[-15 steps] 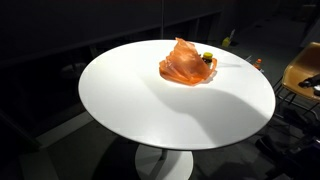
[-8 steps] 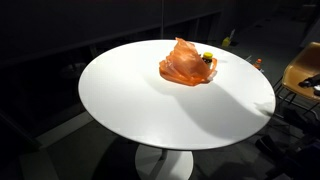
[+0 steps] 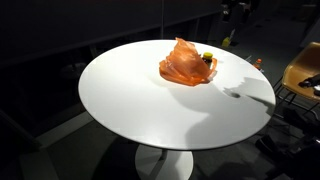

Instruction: Remove the yellow and brown bottle from the plastic and put it on the table

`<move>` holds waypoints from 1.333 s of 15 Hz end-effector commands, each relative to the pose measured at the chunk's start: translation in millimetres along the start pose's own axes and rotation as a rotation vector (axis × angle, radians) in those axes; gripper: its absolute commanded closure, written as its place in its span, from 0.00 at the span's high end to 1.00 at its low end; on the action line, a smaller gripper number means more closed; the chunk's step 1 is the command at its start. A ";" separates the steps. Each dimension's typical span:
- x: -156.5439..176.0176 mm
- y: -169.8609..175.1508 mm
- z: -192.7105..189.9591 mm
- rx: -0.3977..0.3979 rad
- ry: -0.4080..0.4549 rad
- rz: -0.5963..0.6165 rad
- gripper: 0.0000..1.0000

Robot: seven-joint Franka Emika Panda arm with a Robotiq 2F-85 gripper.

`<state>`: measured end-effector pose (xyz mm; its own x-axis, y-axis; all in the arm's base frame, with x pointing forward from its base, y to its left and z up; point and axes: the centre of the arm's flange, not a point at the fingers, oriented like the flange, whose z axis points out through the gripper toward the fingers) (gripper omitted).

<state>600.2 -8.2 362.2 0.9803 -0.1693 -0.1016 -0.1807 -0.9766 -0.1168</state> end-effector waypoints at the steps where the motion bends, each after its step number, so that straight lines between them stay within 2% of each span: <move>1: 23.2 -12.8 29.2 -0.062 0.006 0.034 1.00; 9: 41.1 -28.3 99.2 -0.193 -0.052 0.065 1.00; 15: 62.0 -43.3 116.2 -0.220 -0.062 0.064 1.00; 20: 65.1 -57.6 120.8 -0.233 -0.066 0.048 1.00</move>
<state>652.2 46.1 242.6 0.9664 -0.2004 -0.1607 -0.1893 -0.9785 0.0818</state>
